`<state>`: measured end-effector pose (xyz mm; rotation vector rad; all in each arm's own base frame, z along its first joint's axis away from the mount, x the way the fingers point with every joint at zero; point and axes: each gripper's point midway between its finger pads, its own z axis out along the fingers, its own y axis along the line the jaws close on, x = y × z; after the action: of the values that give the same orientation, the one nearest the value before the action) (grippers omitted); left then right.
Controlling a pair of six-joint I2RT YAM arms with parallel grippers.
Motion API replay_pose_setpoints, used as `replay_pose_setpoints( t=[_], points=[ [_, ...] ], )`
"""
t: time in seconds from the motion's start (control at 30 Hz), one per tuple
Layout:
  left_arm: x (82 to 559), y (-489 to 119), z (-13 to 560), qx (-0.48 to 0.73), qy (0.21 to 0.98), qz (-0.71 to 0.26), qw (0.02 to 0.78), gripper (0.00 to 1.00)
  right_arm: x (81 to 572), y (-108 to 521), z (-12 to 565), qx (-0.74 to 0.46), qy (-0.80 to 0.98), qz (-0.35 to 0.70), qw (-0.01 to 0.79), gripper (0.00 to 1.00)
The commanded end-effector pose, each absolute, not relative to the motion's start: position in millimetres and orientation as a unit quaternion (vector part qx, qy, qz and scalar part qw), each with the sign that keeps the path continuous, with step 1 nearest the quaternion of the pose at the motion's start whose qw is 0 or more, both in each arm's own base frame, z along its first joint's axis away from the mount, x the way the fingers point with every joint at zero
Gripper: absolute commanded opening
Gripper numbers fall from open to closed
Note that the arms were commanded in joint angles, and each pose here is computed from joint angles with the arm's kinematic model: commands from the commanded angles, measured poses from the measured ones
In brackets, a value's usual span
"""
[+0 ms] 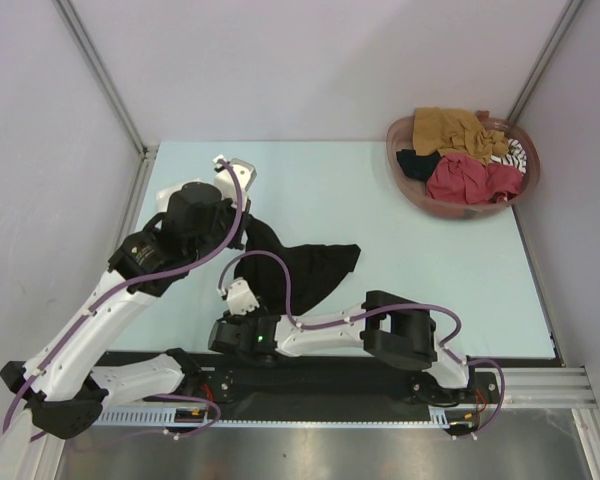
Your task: Fold and stack the tank tops
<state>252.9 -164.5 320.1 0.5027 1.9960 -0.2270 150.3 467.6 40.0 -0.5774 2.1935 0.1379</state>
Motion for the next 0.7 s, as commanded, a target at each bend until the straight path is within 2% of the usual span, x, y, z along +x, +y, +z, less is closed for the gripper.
replay_pose_setpoints(
  t=[0.0,0.33,0.43,0.53,0.57,0.67],
  points=[
    [256,-165,332,0.211,0.815,-0.102,0.53,0.0,159,465,45,-0.214,0.872,0.036,0.439,0.49],
    [257,-164,332,0.209,0.817,-0.099,0.528,0.0,158,444,3,-0.2,0.901,0.043,0.383,0.42],
    [257,-165,332,0.21,0.817,-0.101,0.528,0.0,158,438,-4,-0.194,0.906,0.05,0.372,0.35],
    [257,-165,332,0.209,0.817,-0.101,0.527,0.0,160,432,-7,-0.193,0.908,0.045,0.368,0.15],
    [257,-165,332,0.209,0.818,-0.101,0.527,0.0,161,429,-4,-0.19,0.908,0.042,0.371,0.0],
    [258,-165,331,0.209,0.819,-0.1,0.525,0.0,163,424,14,-0.186,0.902,0.058,0.385,0.0]
  ],
)
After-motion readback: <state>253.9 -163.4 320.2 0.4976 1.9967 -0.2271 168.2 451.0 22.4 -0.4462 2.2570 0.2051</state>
